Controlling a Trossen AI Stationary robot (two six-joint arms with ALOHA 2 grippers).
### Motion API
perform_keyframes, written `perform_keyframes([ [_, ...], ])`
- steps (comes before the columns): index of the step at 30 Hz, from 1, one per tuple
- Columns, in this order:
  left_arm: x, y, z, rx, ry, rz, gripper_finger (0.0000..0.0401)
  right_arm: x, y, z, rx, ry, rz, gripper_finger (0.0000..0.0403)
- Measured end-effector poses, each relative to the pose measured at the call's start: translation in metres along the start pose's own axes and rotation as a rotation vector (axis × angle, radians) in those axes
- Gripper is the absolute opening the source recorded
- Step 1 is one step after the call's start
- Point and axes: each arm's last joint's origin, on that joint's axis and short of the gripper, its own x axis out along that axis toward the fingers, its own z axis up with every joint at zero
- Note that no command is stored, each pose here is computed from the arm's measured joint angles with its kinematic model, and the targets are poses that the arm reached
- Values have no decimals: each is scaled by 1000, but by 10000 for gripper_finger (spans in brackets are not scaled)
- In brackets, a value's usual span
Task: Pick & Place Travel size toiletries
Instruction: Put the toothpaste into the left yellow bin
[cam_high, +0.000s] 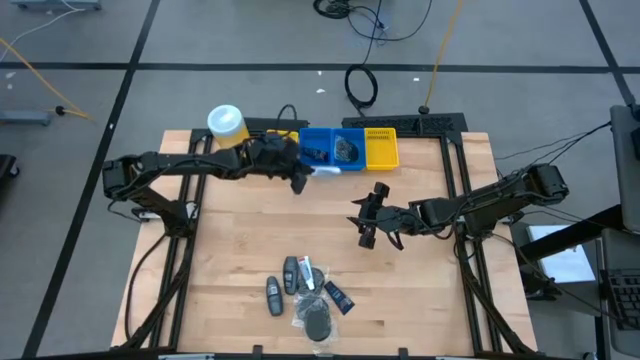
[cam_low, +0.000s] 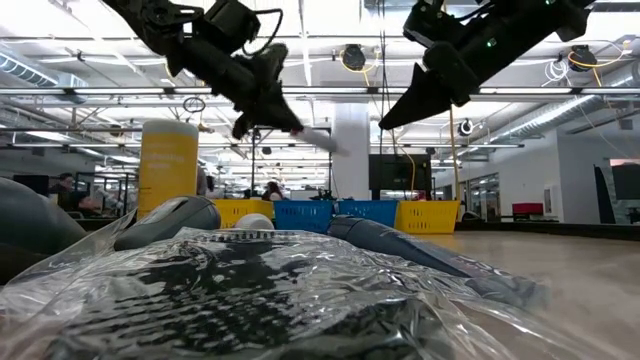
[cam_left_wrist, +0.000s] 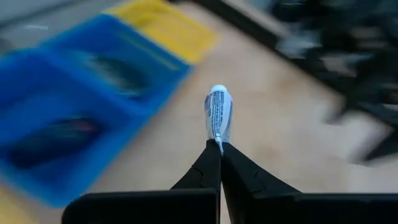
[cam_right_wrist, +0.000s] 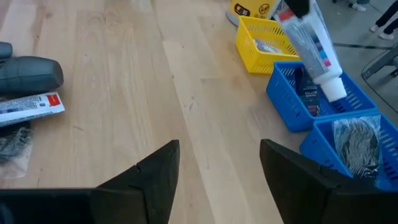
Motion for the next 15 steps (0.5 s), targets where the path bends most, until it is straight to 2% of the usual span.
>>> perform_keyframes([
  [3,-1,8,-4,9,7,185,0,0,0,0,0,0,1,215],
  [6,-2,12,-7,25,11,319,0,0,0,0,0,0,1,215],
  [15,-5,13,-14,53,11,555,0,0,0,0,0,0,-1,215],
])
